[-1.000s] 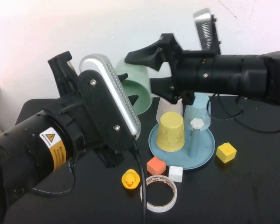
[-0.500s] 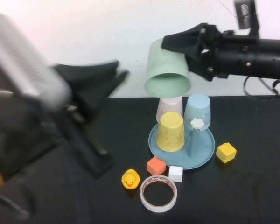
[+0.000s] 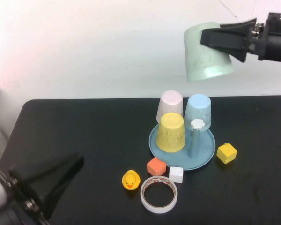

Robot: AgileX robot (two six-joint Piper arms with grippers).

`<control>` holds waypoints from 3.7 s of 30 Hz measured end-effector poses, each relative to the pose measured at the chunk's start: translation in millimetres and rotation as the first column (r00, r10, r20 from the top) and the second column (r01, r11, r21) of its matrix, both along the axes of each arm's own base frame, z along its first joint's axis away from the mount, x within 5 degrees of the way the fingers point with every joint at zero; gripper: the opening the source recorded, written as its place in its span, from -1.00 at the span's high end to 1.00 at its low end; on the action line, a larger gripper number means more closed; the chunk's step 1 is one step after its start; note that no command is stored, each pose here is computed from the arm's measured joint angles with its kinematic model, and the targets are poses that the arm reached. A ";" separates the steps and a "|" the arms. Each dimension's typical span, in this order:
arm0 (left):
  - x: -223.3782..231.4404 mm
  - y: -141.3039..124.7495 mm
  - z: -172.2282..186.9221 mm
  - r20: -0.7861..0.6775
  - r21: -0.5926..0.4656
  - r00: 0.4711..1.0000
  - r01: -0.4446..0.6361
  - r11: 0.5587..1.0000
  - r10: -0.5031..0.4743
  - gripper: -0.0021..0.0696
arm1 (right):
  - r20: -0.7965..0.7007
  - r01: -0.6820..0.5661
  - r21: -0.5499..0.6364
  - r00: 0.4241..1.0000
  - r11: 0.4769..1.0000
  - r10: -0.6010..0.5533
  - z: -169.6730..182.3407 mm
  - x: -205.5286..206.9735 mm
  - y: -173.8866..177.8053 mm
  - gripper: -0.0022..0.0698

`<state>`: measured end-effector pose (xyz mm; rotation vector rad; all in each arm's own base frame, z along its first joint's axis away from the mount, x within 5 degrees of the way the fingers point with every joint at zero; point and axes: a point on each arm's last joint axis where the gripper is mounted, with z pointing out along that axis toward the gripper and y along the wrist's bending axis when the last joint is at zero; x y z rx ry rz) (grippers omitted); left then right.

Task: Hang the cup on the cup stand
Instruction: Place the cup on the cup holder

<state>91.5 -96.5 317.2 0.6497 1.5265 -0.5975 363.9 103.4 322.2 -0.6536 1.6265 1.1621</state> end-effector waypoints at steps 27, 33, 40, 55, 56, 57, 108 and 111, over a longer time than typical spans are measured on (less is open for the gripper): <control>1.9 15.2 -73.6 -0.102 0.171 0.986 -0.114 0.979 0.133 0.94 | 0.501 0.089 -0.261 0.863 0.961 0.057 -0.5 3.4 -4.1 -0.60; 1.8 15.1 -73.7 -0.103 0.171 0.986 -0.112 0.979 0.131 0.94 | 0.501 0.089 -0.261 0.864 0.961 0.057 -0.5 3.4 -4.1 -0.60; 1.8 15.1 -73.7 -0.103 0.171 0.986 -0.112 0.979 0.131 0.94 | 0.499 0.092 -0.261 0.865 0.961 0.053 -0.5 3.7 -4.8 -0.60; 1.8 15.1 -73.7 -0.103 0.171 0.986 -0.112 0.979 0.131 0.94 | 0.478 0.003 -0.279 0.868 0.960 0.136 -49.1 21.5 -3.0 -0.60; 1.8 15.1 -73.7 -0.103 0.171 0.986 -0.112 0.979 0.131 0.94 | 0.468 -0.006 -0.277 0.872 0.961 0.141 -54.3 23.0 -2.7 -0.60; 1.8 15.1 -73.7 -0.103 0.171 0.986 -0.112 0.979 0.131 0.94 | 0.463 -0.010 -0.278 0.875 0.960 0.144 -58.5 24.4 -2.5 -0.60; 1.8 15.1 -73.7 -0.086 0.187 0.988 -0.109 0.976 0.127 0.94 | 0.267 -0.057 -0.292 0.954 0.955 0.138 -164.6 62.6 -4.8 -0.77; 1.8 15.1 -73.7 -0.086 0.187 0.988 -0.109 0.976 0.127 0.94 | 0.287 -0.065 -0.291 0.946 0.955 0.152 -132.9 56.5 -10.0 -0.32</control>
